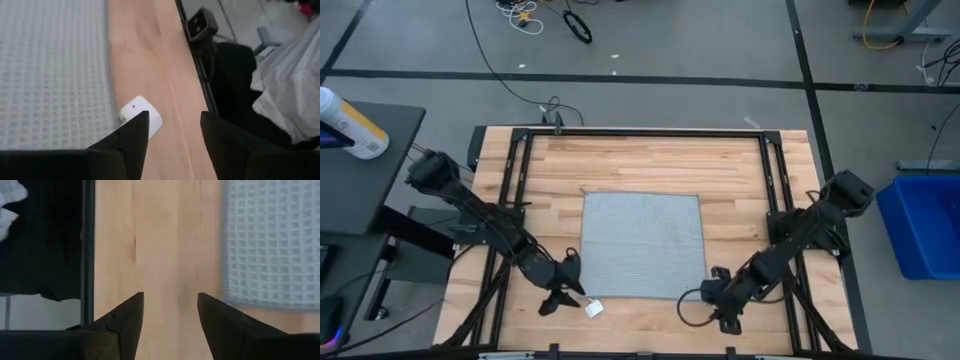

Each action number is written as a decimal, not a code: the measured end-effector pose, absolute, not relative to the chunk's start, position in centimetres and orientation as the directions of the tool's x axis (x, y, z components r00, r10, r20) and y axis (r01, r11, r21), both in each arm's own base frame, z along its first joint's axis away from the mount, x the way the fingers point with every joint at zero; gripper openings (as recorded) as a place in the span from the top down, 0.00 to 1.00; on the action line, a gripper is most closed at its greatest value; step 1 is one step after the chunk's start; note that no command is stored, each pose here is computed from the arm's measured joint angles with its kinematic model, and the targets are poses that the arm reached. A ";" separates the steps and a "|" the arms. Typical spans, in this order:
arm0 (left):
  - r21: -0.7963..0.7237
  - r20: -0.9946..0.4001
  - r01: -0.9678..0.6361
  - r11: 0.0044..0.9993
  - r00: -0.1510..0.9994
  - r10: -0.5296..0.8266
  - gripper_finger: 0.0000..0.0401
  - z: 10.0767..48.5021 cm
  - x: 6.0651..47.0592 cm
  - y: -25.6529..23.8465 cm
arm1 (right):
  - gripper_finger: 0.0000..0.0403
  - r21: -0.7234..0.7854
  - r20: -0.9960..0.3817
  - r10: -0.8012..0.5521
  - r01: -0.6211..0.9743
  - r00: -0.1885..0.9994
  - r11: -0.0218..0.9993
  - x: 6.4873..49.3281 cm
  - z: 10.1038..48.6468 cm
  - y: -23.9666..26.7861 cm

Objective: Fold microfiber towels
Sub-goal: Fold the gray microfiber towel

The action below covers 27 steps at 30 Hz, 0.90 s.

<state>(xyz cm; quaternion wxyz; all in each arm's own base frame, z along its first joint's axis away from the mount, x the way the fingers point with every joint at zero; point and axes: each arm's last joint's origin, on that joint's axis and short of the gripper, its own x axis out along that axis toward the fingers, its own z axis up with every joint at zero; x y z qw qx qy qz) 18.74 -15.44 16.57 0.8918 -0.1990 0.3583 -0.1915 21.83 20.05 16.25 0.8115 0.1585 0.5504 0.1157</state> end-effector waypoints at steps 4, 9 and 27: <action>-0.485 -0.613 0.169 0.858 0.634 -0.471 0.52 16.1 19.1 -15.8 | 0.50 0.357 -0.874 0.335 -0.003 0.353 0.934 22.1 15.9 20.8; -0.472 -0.664 0.135 0.871 0.596 -0.452 0.53 15.0 18.9 -16.2 | 0.53 0.328 -0.891 0.304 0.016 0.338 0.945 22.1 16.1 21.1; -0.369 -0.726 0.046 0.928 0.609 -0.319 0.53 13.5 18.1 -16.7 | 0.49 0.216 -0.919 0.183 0.060 0.349 0.974 22.0 15.7 20.3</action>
